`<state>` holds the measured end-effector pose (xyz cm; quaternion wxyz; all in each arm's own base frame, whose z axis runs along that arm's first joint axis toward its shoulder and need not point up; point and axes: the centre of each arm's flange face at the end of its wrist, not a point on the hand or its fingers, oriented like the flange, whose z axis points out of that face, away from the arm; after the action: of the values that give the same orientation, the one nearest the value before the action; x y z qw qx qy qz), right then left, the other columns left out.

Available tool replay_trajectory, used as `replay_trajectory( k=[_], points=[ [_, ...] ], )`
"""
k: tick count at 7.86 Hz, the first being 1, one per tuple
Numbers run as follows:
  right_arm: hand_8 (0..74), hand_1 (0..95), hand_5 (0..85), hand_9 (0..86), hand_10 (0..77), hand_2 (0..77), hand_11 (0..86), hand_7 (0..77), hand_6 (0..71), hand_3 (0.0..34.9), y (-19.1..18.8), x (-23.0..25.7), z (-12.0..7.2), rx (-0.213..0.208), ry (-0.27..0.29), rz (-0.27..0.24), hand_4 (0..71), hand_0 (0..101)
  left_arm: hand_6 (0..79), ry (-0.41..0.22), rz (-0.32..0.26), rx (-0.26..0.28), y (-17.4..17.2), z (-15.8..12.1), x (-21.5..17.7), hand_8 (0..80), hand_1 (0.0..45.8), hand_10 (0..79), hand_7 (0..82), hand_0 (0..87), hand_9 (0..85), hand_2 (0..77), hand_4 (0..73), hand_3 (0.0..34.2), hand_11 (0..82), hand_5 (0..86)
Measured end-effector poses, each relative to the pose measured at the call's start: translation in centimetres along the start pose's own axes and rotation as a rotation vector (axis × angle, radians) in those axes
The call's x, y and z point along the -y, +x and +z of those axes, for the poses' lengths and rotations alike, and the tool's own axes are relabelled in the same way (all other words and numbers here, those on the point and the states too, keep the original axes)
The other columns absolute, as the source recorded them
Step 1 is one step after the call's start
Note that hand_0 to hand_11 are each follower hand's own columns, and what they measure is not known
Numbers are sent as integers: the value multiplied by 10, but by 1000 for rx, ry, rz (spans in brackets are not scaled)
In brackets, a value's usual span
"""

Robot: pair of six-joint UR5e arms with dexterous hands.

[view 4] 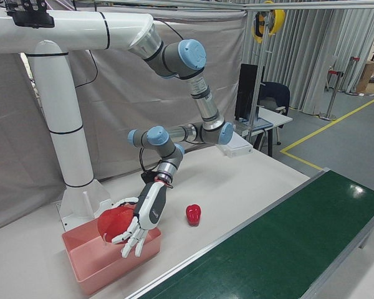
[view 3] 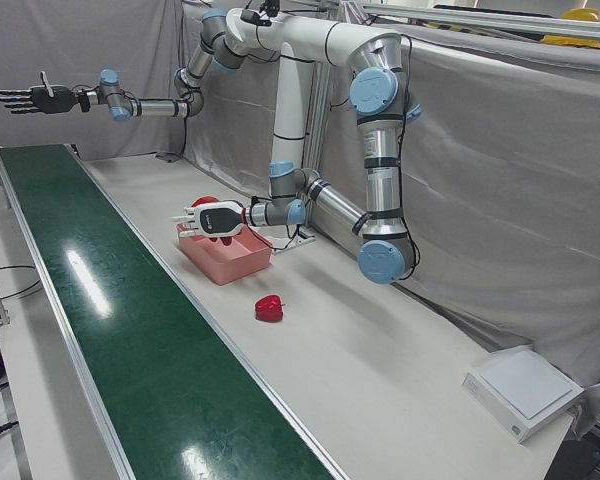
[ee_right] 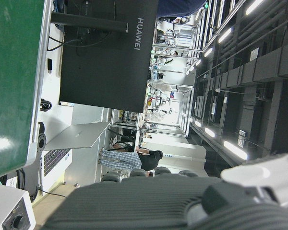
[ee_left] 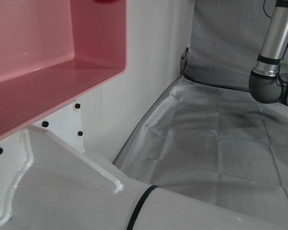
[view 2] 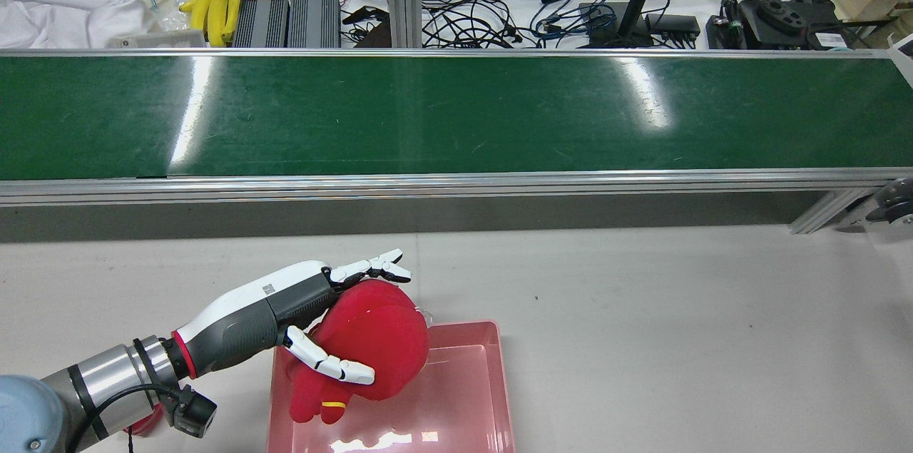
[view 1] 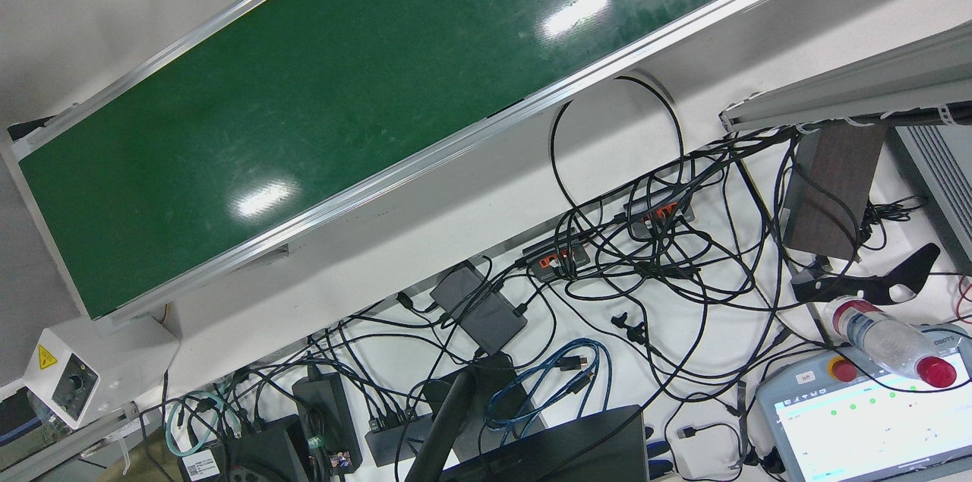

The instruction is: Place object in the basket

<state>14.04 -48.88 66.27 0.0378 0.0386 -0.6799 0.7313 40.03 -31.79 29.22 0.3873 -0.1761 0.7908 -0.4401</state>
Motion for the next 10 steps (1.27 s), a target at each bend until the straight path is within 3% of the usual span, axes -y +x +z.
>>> replay_trajectory(
  k=[1,2,3,7,8,9,10],
  points=[
    [0,0,0,0,0,11,0,5,0,0,0,0,0,0,0,0,0,2,22,11,4,11,-1,-4,2,104,262,0,49,592,164,218,93,3,22,262],
    [0,0,0,0,0,11,0,5,0,0,0,0,0,0,0,0,0,1,22,20,7,19,0,-11,4,76,180,0,27,584,147,49,76,2,16,185],
    [0,0,0,0,0,11,0,5,0,0,0,0,0,0,0,0,0,1,22,26,9,24,2,-23,6,82,202,0,33,584,142,5,76,2,16,185],
    [0,0,0,0,0,5,0,5,0,1,0,0,0,0,0,0,0,1,22,22,10,-13,43,-75,-9,109,147,0,44,545,175,5,76,2,11,218],
    [0,0,0,0,0,5,0,5,0,0,0,0,0,-1,0,0,0,1,33,27,14,-52,64,-92,-8,109,147,16,60,537,202,5,98,1,11,262],
    [0,0,0,0,0,5,0,5,0,0,0,0,0,0,0,0,0,1,71,37,21,-91,83,-104,-5,213,125,120,131,521,305,5,120,0,142,409],
    [0,0,0,0,0,5,0,5,0,0,0,0,0,0,0,0,0,1,71,49,29,-124,97,-112,-1,213,131,120,131,515,305,5,125,0,142,458]
  ],
)
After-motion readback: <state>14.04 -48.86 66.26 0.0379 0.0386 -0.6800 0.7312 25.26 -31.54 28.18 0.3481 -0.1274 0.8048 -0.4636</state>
